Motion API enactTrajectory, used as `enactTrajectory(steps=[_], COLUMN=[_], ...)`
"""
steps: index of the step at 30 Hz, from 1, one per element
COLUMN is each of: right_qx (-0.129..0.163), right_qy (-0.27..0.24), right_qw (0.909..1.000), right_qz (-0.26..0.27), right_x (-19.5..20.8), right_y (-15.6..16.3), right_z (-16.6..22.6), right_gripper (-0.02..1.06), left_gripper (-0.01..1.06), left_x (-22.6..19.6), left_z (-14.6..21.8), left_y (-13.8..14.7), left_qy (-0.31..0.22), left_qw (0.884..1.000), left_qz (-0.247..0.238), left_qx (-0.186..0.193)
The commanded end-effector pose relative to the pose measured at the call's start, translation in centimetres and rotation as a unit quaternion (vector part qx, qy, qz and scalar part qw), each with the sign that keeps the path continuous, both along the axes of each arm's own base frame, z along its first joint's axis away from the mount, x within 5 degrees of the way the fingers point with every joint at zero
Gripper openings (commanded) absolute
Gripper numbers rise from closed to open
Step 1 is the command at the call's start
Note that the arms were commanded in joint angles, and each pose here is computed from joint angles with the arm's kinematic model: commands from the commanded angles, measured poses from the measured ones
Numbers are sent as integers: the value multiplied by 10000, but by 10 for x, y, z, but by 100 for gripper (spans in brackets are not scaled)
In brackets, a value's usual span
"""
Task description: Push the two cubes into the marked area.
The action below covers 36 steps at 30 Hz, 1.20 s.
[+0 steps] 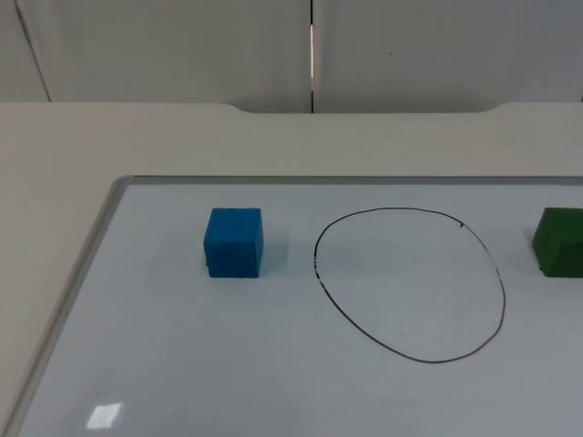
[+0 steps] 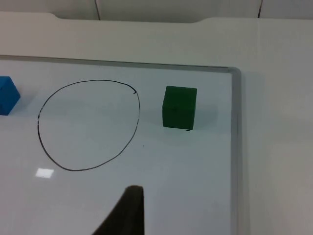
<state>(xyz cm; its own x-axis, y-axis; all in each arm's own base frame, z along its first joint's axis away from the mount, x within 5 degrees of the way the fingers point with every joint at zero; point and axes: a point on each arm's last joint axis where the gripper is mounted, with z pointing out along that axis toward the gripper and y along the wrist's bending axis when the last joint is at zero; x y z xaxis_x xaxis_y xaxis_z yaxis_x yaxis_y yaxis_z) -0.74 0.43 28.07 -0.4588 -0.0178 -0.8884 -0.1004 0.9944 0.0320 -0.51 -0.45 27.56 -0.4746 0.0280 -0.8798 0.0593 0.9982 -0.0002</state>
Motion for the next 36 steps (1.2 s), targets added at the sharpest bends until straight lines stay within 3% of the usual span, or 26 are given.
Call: enactTrajectory(steps=[1, 36], right_qx=[-6, -6], right_qy=[-7, -7], right_qw=[10000, 10000], right_qz=[-49, -49], right_x=[0, 0], right_y=[0, 0], right_z=[-1, -1], right_gripper=[105, 105], left_gripper=[105, 105], left_x=[0, -1], left_z=[-1, 5], left_y=[-1, -3], left_qy=[-10, -201], left_qw=[10000, 9996], left_qz=[2, -55], left_qx=[-77, -177])
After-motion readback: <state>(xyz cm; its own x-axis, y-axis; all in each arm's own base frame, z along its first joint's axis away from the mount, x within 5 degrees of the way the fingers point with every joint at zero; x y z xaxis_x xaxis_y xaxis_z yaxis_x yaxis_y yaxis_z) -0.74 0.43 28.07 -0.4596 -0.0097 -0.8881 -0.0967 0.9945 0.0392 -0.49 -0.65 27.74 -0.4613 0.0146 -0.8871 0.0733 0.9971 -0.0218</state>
